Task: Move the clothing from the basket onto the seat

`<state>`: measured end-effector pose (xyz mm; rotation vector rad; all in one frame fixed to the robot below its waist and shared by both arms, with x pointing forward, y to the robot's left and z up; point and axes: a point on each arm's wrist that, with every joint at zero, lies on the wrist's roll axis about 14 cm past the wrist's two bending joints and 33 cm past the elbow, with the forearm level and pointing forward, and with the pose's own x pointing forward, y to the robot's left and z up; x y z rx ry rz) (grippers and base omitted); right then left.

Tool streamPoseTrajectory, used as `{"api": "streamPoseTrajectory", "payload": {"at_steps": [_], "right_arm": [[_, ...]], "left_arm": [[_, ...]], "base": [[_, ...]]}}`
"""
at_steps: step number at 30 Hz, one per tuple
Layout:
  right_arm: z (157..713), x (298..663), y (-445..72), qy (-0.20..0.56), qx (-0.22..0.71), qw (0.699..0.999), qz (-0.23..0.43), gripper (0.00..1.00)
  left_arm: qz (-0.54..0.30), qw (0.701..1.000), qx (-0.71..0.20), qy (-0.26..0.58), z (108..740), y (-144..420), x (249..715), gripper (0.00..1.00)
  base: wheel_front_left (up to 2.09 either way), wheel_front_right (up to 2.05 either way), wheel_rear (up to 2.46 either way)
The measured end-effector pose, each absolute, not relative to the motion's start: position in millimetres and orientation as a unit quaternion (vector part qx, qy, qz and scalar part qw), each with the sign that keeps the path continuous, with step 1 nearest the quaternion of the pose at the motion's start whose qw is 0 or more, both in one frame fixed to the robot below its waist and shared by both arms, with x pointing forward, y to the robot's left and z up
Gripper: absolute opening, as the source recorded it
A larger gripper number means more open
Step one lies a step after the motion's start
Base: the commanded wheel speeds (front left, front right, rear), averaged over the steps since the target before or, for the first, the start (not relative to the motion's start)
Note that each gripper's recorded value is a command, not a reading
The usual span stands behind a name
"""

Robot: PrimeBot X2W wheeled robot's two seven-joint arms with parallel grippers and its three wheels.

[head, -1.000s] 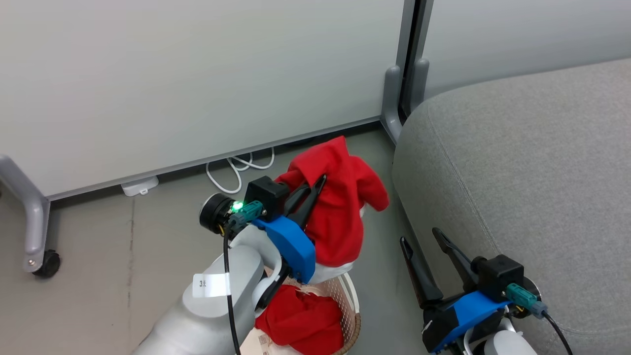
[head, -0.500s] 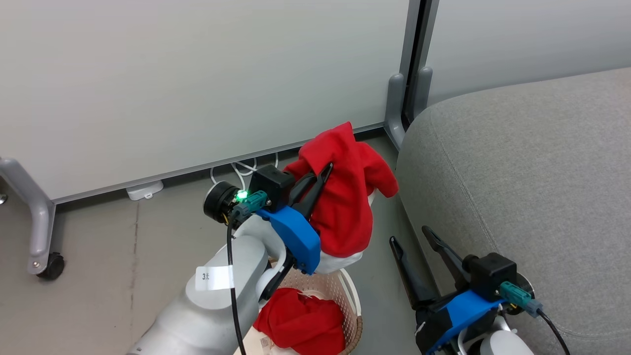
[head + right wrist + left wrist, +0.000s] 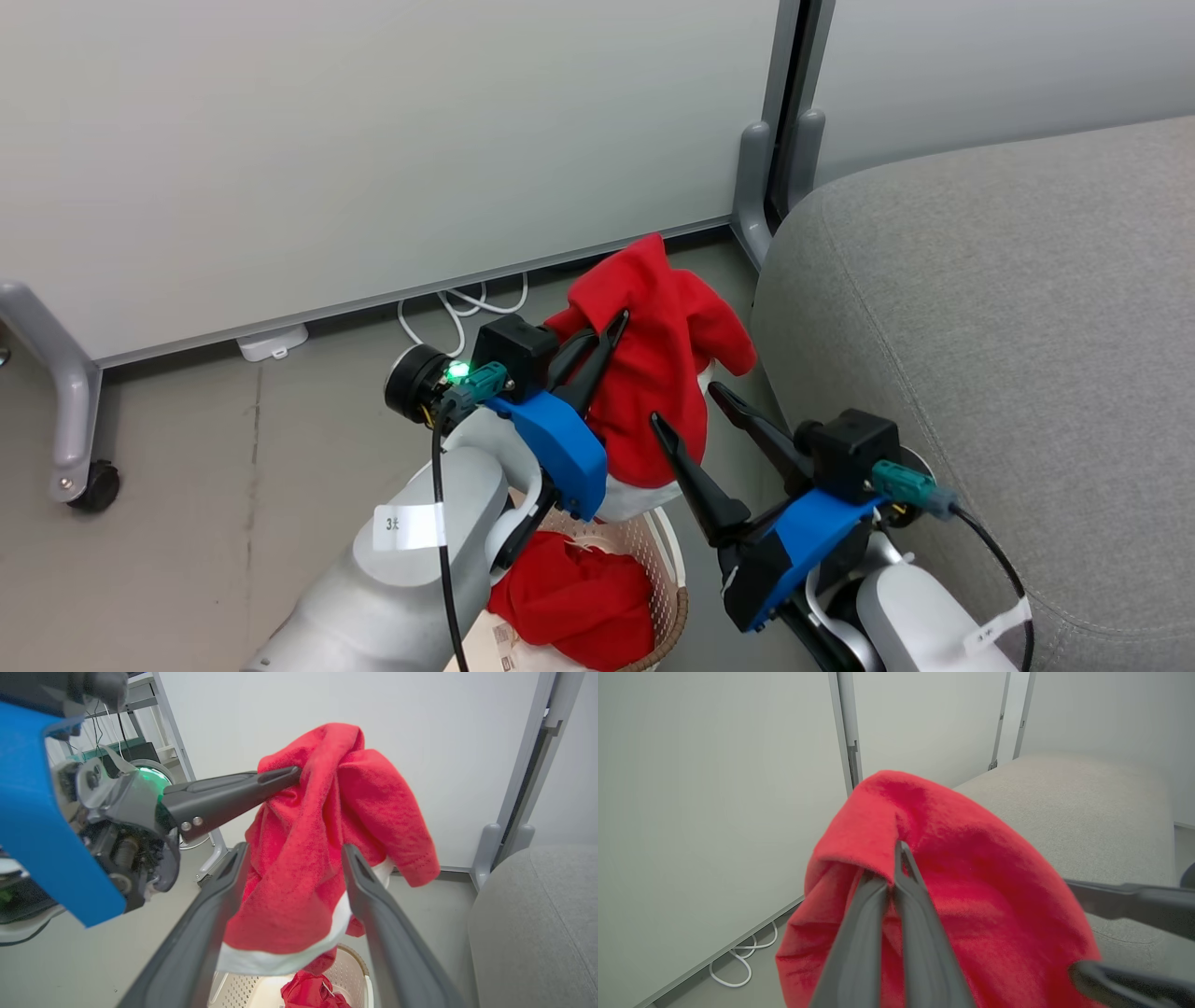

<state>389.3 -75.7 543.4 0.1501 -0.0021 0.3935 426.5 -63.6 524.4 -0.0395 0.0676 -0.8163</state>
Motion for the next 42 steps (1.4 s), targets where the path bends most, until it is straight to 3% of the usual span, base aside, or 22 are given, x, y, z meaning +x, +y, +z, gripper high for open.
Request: {"api": "streamPoseTrajectory", "payload": {"at_steps": [14,15,16,17,18,35,36,37,38,39,42], "right_arm": [[501.5,420.8,-66.3,0.092,0.055,0.972,0.21,1.0],[500.4,422.6,-64.5,0.094,0.053,0.971,0.213,0.8],[499.1,423.9,-62.8,0.097,0.053,0.97,0.215,0.35],[497.4,424.8,-61.4,0.1,0.051,0.97,0.218,0.05],[496.8,425.6,-60.1,0.1,0.049,0.969,0.22,0.0],[499.8,428.2,-63.7,0.084,0.055,0.971,0.215,0.0],[499.8,428.1,-64.0,0.083,0.056,0.971,0.215,0.0],[499.3,427.8,-64.5,0.084,0.055,0.972,0.214,0.0],[498.9,427.4,-64.9,0.084,0.055,0.972,0.214,0.0],[498.8,427.1,-65.1,0.083,0.056,0.972,0.213,0.0],[500.9,427.3,-65.5,0.079,0.056,0.972,0.213,0.0]], "left_arm": [[-0.396,0.917,-0.02,0.039,518.4,-60.5,433.6,0.0],[-0.396,0.917,-0.02,0.038,519.0,-60.6,433.7,0.0],[-0.396,0.917,-0.02,0.037,519.6,-60.4,433.9,0.0],[-0.396,0.917,-0.02,0.036,520.1,-60.3,433.8,0.0],[-0.396,0.917,-0.02,0.036,520.4,-60.1,433.6,0.0],[-0.398,0.917,-0.021,0.027,529.3,-62.8,431.5,0.0],[-0.398,0.917,-0.021,0.027,529.3,-62.9,431.3,0.07],[-0.399,0.916,-0.022,0.027,529.2,-63.3,430.8,0.25],[-0.398,0.916,-0.023,0.028,528.7,-63.4,430.1,0.69],[-0.398,0.917,-0.025,0.029,528.4,-63.3,429.5,1.0],[-0.396,0.917,-0.027,0.029,529.1,-62.5,428.9,1.0]], "base": [[0.0,0.0,0.0],[0.0,0.0,0.0],[0.0,0.0,0.0],[0.0,0.0,0.0],[0.0,0.0,0.0],[0.0,0.0,0.0],[0.0,0.0,0.0],[0.0,0.0,0.0],[0.0,0.0,0.0],[0.0,0.0,0.0],[0.0,0.0,0.0]]}}
